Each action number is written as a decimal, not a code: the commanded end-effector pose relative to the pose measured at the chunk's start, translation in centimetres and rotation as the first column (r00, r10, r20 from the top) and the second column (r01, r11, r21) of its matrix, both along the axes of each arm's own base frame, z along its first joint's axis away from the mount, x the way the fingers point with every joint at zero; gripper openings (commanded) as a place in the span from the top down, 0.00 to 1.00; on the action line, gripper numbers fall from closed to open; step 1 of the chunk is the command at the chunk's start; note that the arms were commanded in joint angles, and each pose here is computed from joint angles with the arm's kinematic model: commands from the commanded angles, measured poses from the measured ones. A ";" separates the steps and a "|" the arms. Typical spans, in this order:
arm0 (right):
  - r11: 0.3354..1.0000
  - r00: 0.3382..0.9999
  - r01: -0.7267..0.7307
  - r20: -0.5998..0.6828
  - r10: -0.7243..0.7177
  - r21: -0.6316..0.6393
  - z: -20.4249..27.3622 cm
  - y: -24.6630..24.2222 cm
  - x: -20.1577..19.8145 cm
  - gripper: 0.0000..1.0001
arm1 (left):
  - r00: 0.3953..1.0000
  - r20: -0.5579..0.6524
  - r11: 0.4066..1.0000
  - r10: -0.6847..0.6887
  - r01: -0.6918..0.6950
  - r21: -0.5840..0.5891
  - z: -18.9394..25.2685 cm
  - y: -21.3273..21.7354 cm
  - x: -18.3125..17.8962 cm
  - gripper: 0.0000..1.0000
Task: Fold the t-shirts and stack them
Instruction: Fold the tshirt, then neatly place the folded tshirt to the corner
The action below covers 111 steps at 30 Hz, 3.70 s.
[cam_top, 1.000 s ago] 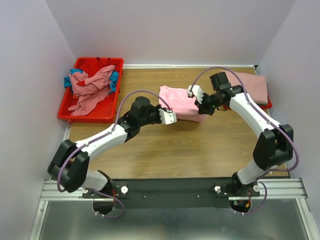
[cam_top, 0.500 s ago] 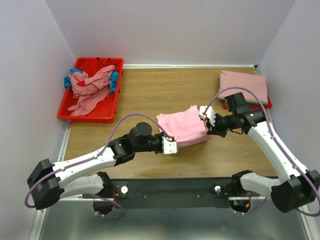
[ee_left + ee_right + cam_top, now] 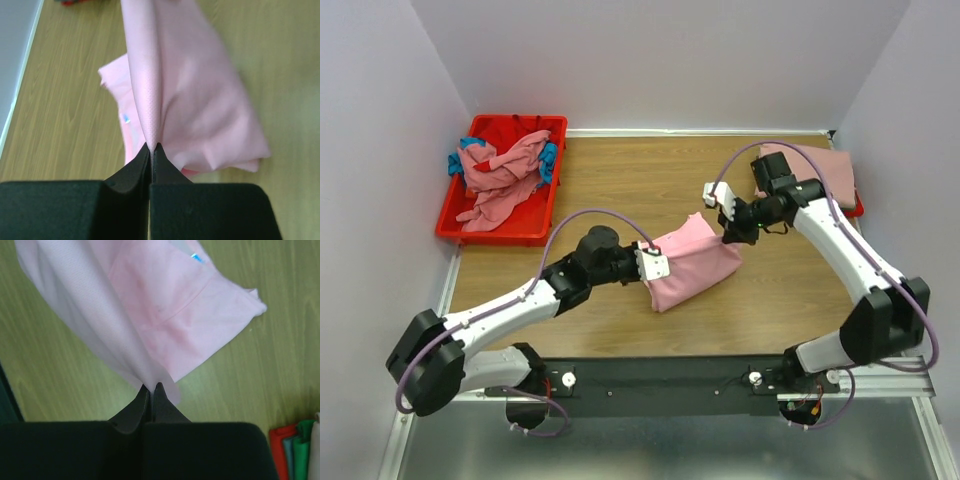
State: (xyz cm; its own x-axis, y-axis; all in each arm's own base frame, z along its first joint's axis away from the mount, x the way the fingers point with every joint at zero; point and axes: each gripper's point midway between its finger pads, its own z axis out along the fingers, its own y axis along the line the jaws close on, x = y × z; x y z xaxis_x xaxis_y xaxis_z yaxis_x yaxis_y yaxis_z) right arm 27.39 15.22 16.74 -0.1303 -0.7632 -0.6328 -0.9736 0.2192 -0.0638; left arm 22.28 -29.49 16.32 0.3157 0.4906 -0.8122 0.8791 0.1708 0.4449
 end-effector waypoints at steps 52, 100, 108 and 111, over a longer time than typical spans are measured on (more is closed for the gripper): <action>0.985 0.997 0.059 -0.055 -0.050 0.160 -3.0 7.5 14.0 1.00 | 0.909 -0.041 0.904 0.414 -0.406 0.134 -7.4 6.7 15.2 1.00; 0.730 0.747 0.652 -0.341 -0.570 0.208 -8.2 6.5 20.3 0.07 | 0.549 -0.285 0.465 0.786 -0.828 -0.312 10.9 16.3 14.1 0.06; 0.752 0.716 0.646 -0.443 -0.540 0.129 -12.4 5.4 20.3 0.07 | 0.668 -0.343 0.547 0.660 -0.741 -0.389 10.3 16.2 6.8 0.06; 0.755 0.700 0.645 -0.489 -0.521 0.118 -13.3 5.8 19.7 0.07 | 0.704 -0.332 0.559 0.627 -0.704 -0.438 11.5 16.1 5.5 0.06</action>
